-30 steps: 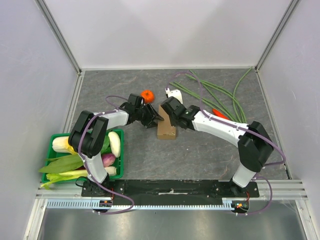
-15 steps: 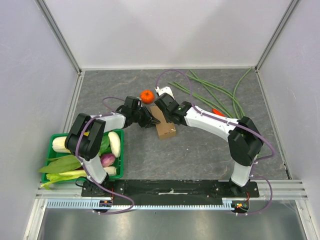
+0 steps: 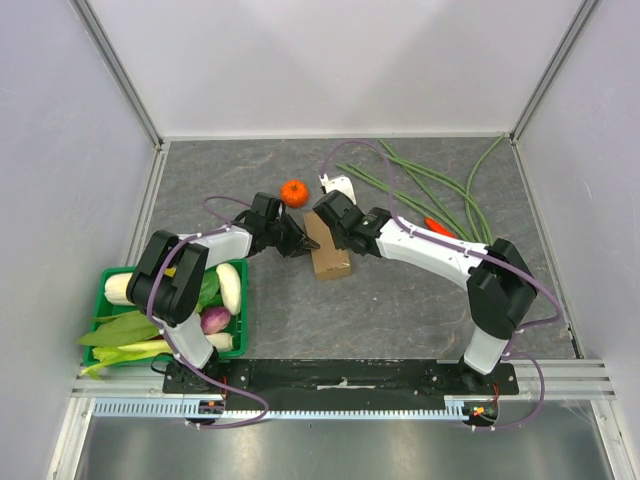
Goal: Unpack the express box
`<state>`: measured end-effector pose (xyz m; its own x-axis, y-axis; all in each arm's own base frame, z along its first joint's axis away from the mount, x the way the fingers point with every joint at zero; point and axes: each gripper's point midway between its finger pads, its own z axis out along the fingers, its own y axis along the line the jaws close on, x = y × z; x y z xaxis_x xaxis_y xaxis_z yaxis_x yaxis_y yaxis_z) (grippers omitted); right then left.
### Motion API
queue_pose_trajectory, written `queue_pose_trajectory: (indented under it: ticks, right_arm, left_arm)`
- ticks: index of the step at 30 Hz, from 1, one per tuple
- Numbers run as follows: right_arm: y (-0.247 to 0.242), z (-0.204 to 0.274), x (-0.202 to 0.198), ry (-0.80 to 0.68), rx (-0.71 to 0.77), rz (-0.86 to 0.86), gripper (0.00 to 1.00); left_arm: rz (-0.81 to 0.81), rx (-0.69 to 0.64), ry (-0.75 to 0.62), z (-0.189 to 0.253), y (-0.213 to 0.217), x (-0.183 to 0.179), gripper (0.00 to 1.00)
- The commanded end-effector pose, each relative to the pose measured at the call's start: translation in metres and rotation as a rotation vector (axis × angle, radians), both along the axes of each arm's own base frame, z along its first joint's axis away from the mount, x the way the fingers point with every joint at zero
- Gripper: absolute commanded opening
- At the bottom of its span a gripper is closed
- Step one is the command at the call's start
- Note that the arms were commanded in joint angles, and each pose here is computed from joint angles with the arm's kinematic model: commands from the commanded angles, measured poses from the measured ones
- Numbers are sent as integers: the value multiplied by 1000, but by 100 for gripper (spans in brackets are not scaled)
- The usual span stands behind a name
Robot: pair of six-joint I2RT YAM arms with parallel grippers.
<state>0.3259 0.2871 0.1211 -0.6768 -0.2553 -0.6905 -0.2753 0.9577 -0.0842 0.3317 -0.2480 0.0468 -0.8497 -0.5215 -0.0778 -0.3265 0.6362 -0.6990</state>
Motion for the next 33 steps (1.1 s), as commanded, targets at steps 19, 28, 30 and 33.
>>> queue_pose_trajectory:
  ticks: [19,28,30,33]
  right_arm:
    - [12,4,-57,143,86,14,0]
    - [4,-26,-65,183,44,-6,0]
    - [6,-15,-63,164,67,-9,0]
    - [7,3,-60,128,103,-17,0]
  left_arm:
    - [174,159,99,-34,29,3,14]
    - [189,157,100,-33,31,2,14]
    - [194,158,101,-33,31,2,14]
    - [195,154,100,-32,31,3,14]
